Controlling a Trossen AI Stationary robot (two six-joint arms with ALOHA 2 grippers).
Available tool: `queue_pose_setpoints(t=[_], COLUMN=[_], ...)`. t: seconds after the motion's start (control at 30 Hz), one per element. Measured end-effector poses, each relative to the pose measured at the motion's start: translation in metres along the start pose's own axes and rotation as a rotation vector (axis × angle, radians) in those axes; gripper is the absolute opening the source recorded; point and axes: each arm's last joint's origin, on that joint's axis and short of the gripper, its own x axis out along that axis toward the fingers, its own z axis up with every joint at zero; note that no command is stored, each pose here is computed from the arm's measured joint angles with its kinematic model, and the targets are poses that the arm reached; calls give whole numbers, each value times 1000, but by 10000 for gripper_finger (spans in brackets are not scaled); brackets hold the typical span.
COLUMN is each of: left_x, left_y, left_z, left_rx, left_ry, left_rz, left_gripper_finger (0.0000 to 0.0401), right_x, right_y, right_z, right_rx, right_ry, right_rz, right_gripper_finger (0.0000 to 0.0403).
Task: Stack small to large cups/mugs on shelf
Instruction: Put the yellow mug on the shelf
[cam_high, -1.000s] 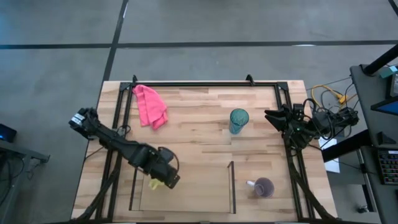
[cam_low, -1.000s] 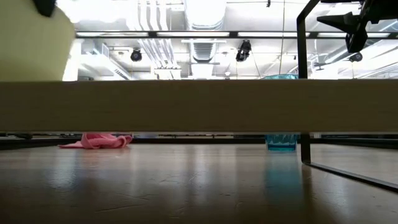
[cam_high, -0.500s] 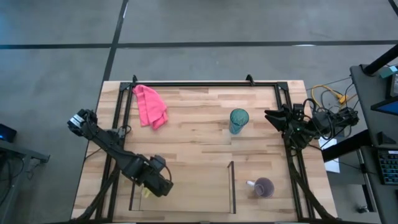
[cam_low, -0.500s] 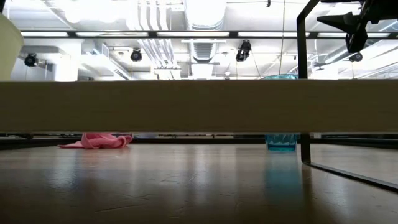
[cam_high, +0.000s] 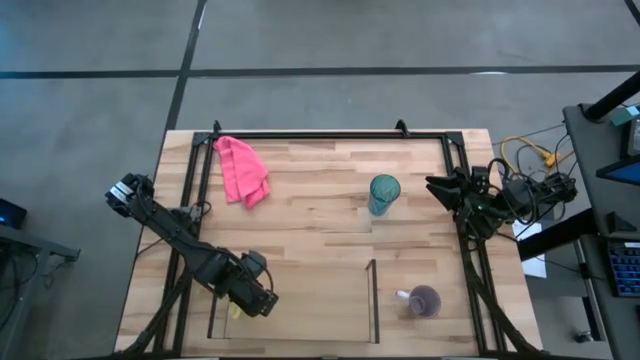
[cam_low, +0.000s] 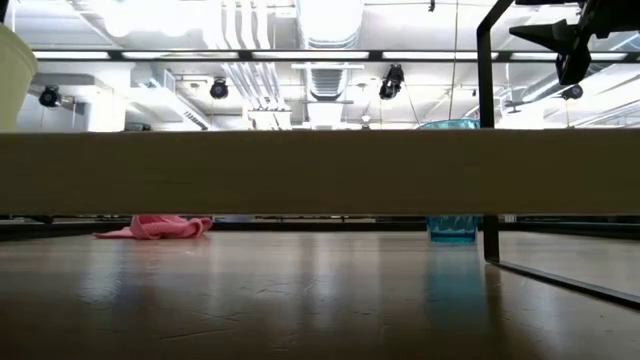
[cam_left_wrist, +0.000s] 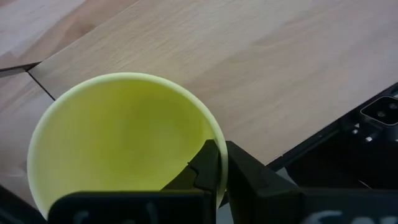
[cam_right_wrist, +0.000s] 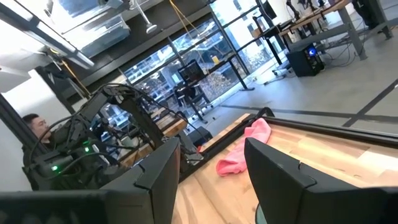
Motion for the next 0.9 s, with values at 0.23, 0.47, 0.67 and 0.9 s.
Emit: queue_pose_setpoints(t=[0.23,0.47,0.67,0.9], left_x=[1,1,-5,-4], left_y=[0,-2,-4,-4], left_z=[0,0,1,2], left_rx=[1,-4,-10,-9], left_ry=[0,0,-48,-94], left_rz=[0,-14,-17,7], left_gripper_finger=[0,0,0,0], right_x=[0,0,0,0], right_y=[0,0,0,0], right_z=[0,0,0,0], right_rx=[-5,-7,-7,-16], right_ry=[0,0,0,0], right_rz=[0,-1,0,0], right_gripper_finger=[176,176,176,176])
